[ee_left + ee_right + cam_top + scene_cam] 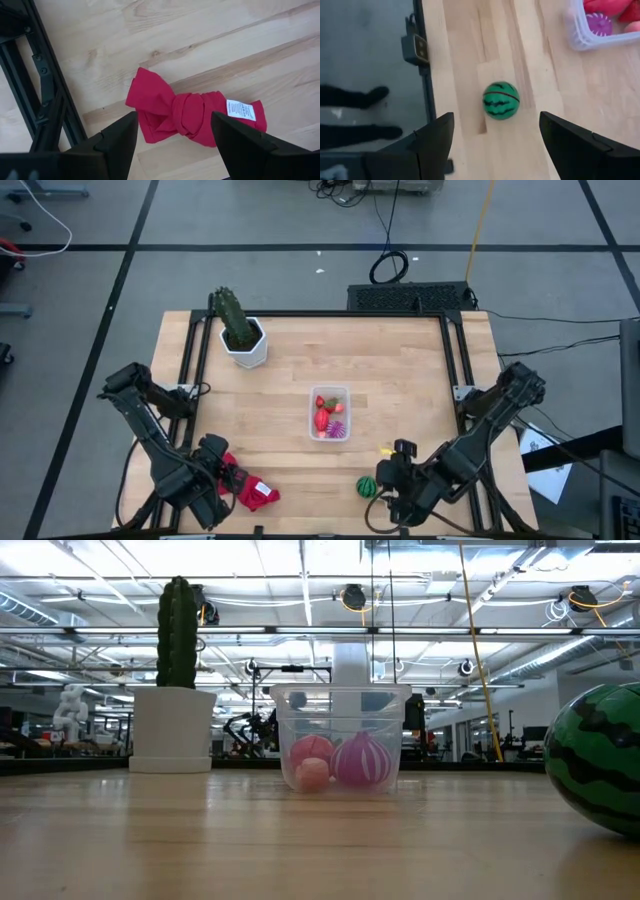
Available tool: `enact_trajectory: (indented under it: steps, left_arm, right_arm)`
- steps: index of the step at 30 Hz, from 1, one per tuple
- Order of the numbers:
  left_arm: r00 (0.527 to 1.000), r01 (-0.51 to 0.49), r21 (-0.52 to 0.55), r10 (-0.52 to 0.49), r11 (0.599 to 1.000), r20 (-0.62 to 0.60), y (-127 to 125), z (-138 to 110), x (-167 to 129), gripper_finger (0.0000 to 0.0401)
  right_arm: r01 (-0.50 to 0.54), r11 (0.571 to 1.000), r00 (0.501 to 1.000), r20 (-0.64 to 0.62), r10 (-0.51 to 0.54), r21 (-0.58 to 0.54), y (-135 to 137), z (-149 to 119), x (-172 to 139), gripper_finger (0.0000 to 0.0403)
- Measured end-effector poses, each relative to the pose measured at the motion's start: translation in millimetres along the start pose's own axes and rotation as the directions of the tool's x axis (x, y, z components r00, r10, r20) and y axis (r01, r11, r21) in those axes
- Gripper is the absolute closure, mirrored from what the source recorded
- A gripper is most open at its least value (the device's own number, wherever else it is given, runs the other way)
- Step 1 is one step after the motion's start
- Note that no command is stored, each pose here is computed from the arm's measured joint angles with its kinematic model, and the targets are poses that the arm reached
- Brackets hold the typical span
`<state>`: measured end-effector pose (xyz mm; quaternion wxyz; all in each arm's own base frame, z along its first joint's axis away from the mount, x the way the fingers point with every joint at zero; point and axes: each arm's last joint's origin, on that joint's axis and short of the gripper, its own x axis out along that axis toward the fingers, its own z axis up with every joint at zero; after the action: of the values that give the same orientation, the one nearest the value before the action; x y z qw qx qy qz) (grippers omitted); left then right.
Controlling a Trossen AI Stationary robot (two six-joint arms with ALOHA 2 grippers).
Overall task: Pick and placing Produce into tupperware
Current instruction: Put the green watermelon into the transparent bin
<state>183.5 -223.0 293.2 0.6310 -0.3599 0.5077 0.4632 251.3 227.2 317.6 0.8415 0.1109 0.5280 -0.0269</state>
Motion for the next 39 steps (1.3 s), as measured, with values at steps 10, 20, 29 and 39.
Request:
enact_trajectory:
  steps: [10,20,29,39]
  left_arm:
    - [0.999,-0.032,-0.050,0.030,0.998,-0.035,-4.4,7.1,1.8,0.0148]
    - [0.996,-0.056,-0.074,0.051,0.996,-0.067,-4.5,7.4,2.0,0.0148]
    - [0.995,-0.069,-0.078,0.063,0.995,-0.078,-3.9,7.3,1.9,0.0148]
    - [0.996,-0.065,-0.068,0.061,0.996,-0.066,-3.7,7.8,1.9,0.0148]
  right_arm:
    - [-0.010,1.000,1.000,-0.016,0.010,-0.009,-1.7,-0.7,-0.2,0.0117]
    - [0.000,0.997,1.000,-0.013,0.000,0.071,-6.2,3.8,3.4,0.0117]
    - [0.062,0.997,0.997,-0.057,-0.059,0.045,-11.5,-3.8,9.0,0.0117]
    - [0.177,0.974,0.979,-0.129,-0.159,0.138,-24.1,-7.3,8.5,0.0117]
